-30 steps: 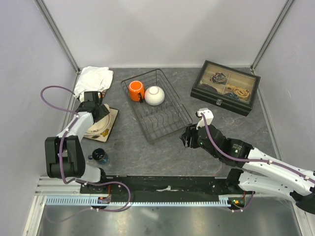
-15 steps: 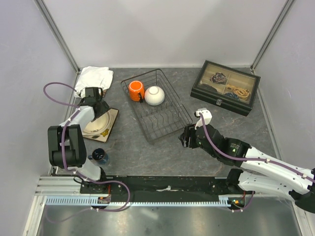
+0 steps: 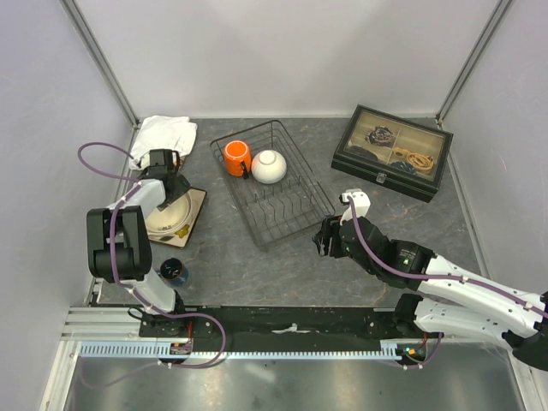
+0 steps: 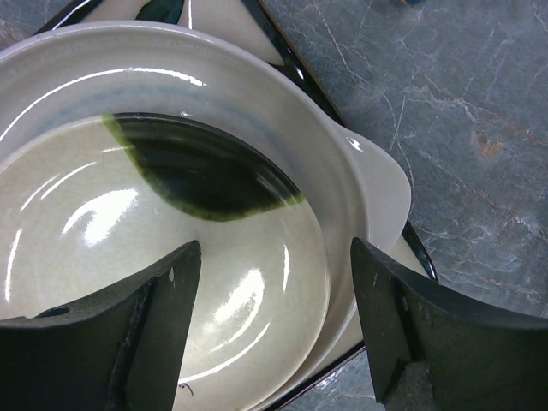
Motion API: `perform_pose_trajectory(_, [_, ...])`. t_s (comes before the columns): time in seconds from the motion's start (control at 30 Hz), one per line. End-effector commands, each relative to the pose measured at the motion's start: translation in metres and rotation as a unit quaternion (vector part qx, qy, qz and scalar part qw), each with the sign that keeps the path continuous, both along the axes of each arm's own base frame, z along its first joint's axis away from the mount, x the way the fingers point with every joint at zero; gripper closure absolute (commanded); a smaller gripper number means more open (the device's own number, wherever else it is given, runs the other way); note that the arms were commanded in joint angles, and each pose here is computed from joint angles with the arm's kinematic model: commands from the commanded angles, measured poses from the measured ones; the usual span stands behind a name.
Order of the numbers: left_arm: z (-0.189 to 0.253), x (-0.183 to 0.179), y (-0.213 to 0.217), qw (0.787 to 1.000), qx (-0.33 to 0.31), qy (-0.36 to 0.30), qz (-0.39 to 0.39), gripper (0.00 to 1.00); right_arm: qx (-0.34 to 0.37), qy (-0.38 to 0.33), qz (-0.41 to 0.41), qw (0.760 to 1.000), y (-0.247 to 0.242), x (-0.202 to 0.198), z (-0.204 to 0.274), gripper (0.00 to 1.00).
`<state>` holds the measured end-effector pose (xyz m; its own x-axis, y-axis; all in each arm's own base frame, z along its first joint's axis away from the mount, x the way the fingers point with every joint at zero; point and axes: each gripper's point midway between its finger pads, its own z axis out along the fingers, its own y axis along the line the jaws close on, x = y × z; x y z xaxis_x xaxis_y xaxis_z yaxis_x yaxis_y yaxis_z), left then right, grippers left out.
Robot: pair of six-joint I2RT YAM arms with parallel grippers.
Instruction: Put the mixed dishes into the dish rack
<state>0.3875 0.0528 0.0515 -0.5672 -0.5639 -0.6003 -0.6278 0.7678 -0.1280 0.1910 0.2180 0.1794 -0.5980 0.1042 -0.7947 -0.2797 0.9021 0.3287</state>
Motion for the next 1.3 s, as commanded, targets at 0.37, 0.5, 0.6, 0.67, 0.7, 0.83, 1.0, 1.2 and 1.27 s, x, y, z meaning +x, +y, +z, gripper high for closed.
perform_pose_trajectory(0.37, [-0.007, -0.001, 0.01, 0.999, 0.011, 0.025, 0.031, 0.44, -0.021, -0.009, -0.028, 0.999, -0.013, 0.005, -0.004, 0.34])
perform_pose_trajectory(0.5, [-0.007, -0.001, 0.01, 0.999, 0.014, 0.029, 0.026, 0.52, -0.022, -0.01, -0.031, 0.999, -0.015, 0.005, -0.005, 0.33])
perform_pose_trajectory(0.6, [-0.003, 0.003, 0.005, 1.0, 0.004, 0.021, 0.013, 0.61, -0.022, -0.01, -0.032, 0.999, -0.017, 0.004, -0.005, 0.33])
perform_pose_trajectory(0.67, [0.0, 0.004, 0.004, 1.0, 0.002, 0.016, 0.01, 0.65, -0.02, -0.014, -0.031, 0.999, -0.017, 0.004, -0.002, 0.33])
perform_pose_trajectory(0.7, [0.001, 0.004, 0.004, 1.0, 0.002, 0.015, 0.011, 0.72, -0.021, -0.015, -0.032, 0.999, -0.018, 0.005, -0.001, 0.33])
perform_pose_trajectory(0.83, [0.016, 0.006, 0.002, 1.0, 0.001, -0.003, 0.005, 0.86, -0.023, -0.024, -0.036, 0.999, -0.02, 0.007, 0.004, 0.32])
perform_pose_trajectory(1.0, [0.037, 0.008, -0.003, 1.0, -0.007, -0.028, -0.008, 0.99, -0.026, -0.022, -0.039, 0.999, -0.02, 0.007, 0.003, 0.32])
perform_pose_trajectory(1.2, [0.069, 0.007, -0.009, 0.997, -0.016, -0.067, -0.023, 0.98, -0.023, -0.017, -0.039, 0.999, -0.019, 0.006, 0.0, 0.32])
perform_pose_trajectory(1.27, [0.075, 0.006, -0.011, 0.997, -0.02, -0.075, -0.026, 0.99, -0.022, -0.016, -0.042, 0.999, -0.02, 0.007, 0.0, 0.32])
